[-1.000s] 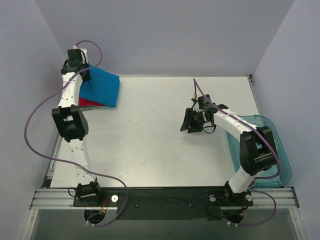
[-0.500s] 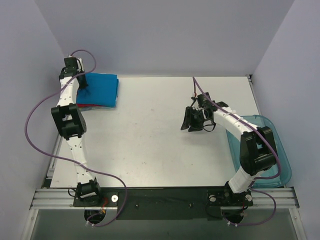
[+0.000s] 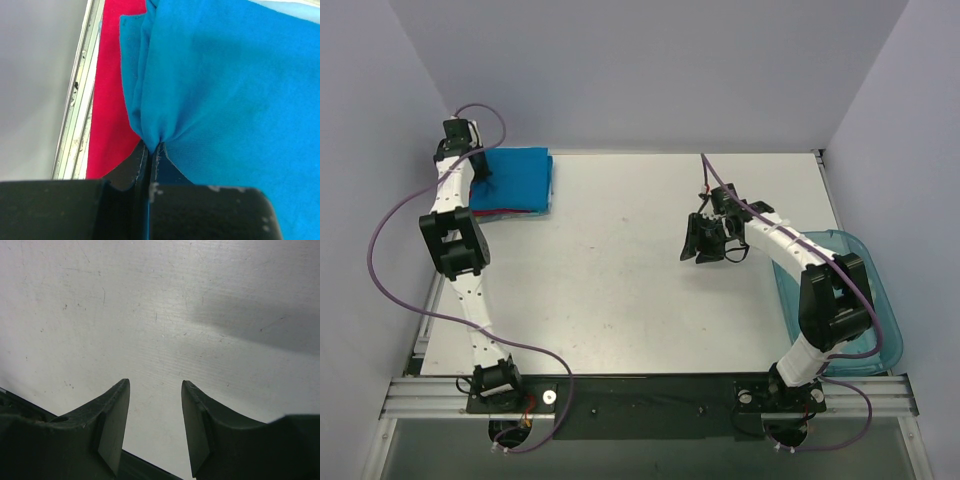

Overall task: Fold and stack the t-shirts
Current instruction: Put the neatly folded tshirt into the corner of the board with the left arm

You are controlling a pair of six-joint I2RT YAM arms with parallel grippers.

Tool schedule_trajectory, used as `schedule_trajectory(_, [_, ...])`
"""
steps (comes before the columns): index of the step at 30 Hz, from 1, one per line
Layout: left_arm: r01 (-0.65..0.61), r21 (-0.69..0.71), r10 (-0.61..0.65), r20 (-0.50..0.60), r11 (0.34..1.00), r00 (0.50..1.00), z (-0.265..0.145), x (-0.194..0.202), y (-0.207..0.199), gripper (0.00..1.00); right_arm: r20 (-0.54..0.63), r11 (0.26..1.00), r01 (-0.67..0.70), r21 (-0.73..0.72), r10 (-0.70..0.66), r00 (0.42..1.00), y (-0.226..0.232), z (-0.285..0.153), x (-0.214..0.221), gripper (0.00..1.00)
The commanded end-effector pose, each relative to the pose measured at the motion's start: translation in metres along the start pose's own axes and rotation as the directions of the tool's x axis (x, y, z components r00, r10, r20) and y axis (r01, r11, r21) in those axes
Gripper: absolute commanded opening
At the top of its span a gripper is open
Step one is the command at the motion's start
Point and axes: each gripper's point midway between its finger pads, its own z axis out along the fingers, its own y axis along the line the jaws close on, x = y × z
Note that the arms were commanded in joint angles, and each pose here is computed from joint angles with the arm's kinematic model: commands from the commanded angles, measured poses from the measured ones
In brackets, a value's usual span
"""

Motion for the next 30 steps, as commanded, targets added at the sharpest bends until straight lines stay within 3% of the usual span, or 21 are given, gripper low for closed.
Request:
schedule_trajectory(1, [0.028,-0.076,-0.023,0.067,0.997,0.998,-0.010,-0.020,0.026,0.00,0.018,1.000,0.022,0.012,-0.022,1.000,0.004,-0.011,-0.003,0.42])
schedule_trajectory(3, [0.020,-0.111,-0.014,0.050,0.994,0.999,-0.006,-0.014,0.031,0.00,0.021,1.000,0.026,0.011,-0.026,0.999,0.005,-0.012,-0.002,0.42])
schedule_trajectory(4, [0.013,-0.120,-0.009,0.039,0.993,0.999,-0.003,-0.010,0.034,0.06,0.022,0.999,0.029,0.014,-0.029,0.999,0.004,-0.013,-0.002,0.42])
schedule_trajectory(5, [0.009,-0.137,-0.004,0.034,0.990,0.999,-0.003,-0.009,0.037,0.21,0.025,0.999,0.027,0.018,-0.028,0.999,0.003,-0.013,-0.002,0.43])
schedule_trajectory(6, [0.004,-0.149,0.000,0.030,0.989,1.000,-0.003,-0.007,0.038,0.43,0.027,0.999,0.028,0.019,-0.028,0.999,0.003,-0.014,-0.002,0.43])
schedule_trajectory(8, [-0.020,-0.190,0.027,0.034,0.982,0.999,-0.007,-0.010,0.047,0.64,0.027,0.999,0.029,0.022,-0.029,0.999,0.002,-0.014,-0.001,0.43])
schedule_trajectory(10, [-0.050,-0.229,0.063,0.051,0.972,0.997,-0.016,-0.020,0.054,0.70,0.030,0.999,0.033,0.019,-0.034,0.999,0.003,-0.015,-0.002,0.43])
schedule_trajectory(20, [-0.144,-0.259,0.182,0.128,0.955,0.975,-0.092,-0.065,0.063,0.80,0.111,0.996,0.090,0.016,-0.091,0.990,0.009,-0.038,-0.013,0.44])
schedule_trajectory(27, [-0.283,-0.299,0.318,0.072,0.911,0.945,-0.153,-0.062,0.071,0.80,0.166,0.987,0.159,0.035,-0.162,0.973,0.001,-0.057,-0.007,0.44])
schedule_trajectory(30, [-0.347,-0.242,0.377,0.090,0.906,0.922,-0.175,-0.060,0.054,0.80,0.201,0.984,0.173,0.044,-0.179,0.963,-0.004,-0.066,-0.003,0.45])
